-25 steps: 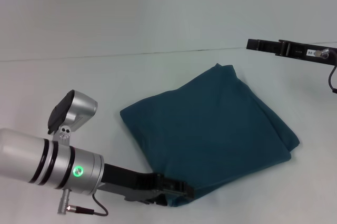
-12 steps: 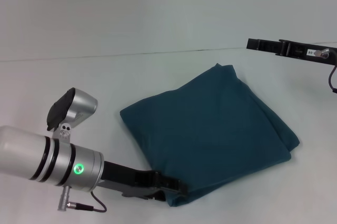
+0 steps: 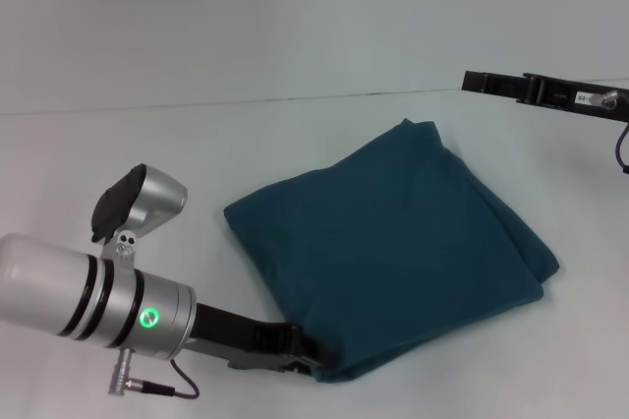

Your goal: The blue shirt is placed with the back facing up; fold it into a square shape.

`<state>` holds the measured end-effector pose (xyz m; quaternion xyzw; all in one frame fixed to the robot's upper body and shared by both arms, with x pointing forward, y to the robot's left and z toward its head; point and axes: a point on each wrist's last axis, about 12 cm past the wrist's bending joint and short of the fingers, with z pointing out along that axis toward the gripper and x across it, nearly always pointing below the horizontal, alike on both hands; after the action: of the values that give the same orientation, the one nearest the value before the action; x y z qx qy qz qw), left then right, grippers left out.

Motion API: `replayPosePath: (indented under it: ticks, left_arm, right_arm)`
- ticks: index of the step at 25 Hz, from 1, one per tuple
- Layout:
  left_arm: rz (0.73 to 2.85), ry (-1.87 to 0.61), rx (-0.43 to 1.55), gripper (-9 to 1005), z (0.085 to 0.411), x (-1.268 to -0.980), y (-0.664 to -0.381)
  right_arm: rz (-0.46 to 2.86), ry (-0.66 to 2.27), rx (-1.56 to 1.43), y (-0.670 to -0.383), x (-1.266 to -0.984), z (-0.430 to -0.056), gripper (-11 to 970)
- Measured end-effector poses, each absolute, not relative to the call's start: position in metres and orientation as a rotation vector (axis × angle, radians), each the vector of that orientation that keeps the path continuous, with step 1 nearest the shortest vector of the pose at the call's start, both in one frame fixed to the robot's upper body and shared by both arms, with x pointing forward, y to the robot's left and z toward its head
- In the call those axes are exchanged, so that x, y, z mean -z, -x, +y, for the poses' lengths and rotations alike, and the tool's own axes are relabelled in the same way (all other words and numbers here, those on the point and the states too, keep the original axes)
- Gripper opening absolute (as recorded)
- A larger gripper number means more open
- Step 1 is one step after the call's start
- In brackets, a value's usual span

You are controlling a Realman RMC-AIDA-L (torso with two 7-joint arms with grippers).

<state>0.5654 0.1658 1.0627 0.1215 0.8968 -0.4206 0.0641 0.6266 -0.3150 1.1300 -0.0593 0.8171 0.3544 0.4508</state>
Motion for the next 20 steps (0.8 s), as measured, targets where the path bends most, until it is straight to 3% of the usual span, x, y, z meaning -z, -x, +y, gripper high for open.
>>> replayPosePath:
  ticks: [8, 13, 20]
  left_arm:
    - [2.698, -0.364, 1.250, 165, 0.170, -1.063, -0.568]
    - [2.677, -0.351, 1.207, 42, 0.176, -1.066, -0.575]
    - [2.599, -0.290, 1.103, 42, 0.199, -1.080, -0.596]
  right_arm:
    - [2.021, 0.140, -0.877, -0.625, -1.128, -0.316, 649]
    - [2.022, 0.140, -0.879, -0.624, -1.127, -0.315, 649]
    - [2.021, 0.139, -0.882, -0.624, -1.127, -0.314, 646]
